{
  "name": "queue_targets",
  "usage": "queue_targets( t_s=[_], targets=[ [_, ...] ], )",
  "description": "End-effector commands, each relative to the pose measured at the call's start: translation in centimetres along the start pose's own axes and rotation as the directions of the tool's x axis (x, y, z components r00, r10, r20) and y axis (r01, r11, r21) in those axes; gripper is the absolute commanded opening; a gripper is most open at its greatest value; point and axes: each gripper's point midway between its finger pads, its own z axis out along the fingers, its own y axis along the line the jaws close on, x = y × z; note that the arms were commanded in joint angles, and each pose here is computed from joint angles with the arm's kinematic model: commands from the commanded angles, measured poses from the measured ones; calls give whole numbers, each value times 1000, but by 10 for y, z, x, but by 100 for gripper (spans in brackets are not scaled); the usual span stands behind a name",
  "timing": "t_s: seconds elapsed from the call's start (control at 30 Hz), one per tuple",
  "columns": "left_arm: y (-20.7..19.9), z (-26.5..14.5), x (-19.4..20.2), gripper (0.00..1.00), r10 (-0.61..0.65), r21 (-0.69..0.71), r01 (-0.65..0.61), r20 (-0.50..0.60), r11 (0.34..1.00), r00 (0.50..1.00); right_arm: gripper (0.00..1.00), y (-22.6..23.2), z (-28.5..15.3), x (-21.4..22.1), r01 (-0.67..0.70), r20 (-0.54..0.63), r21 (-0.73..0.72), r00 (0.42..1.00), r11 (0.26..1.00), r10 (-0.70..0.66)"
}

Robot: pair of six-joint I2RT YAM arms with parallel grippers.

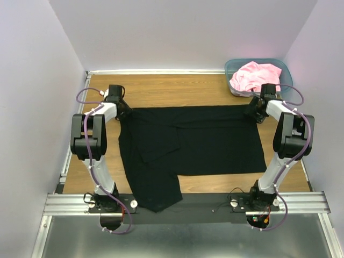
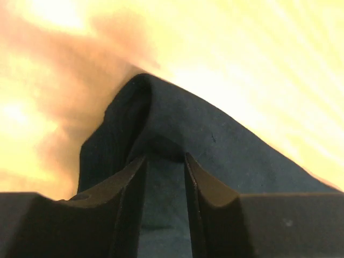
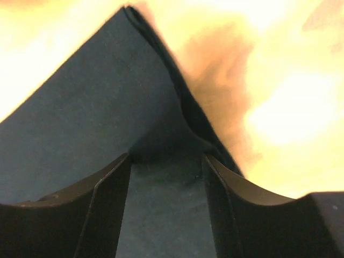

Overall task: Fold and stack the t-shirts
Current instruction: Fold the tshirt

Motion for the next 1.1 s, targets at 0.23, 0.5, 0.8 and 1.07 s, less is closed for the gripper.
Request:
queue_targets(
  t_s=[0.23, 0.5, 0.8, 1.07],
  targets=[
    [-23, 51, -32, 38, 11, -9, -11, -17, 1000, 1000, 59, -17, 47, -1, -145, -23, 8, 989, 989, 145],
    [-44, 53, -40, 39, 13, 59, -11, -34, 998, 999, 59, -28, 33, -14, -127, 21, 18, 992, 992, 127],
    [-74, -33, -76, 61, 9, 195, -29, 103, 980, 995, 58, -4, -24, -41, -98, 119, -104, 987, 990, 111],
    [-66, -110, -81, 62, 103, 174, -149, 247, 973, 964, 45, -25, -17, -18, -224, 95, -12, 970, 975, 224]
  ],
)
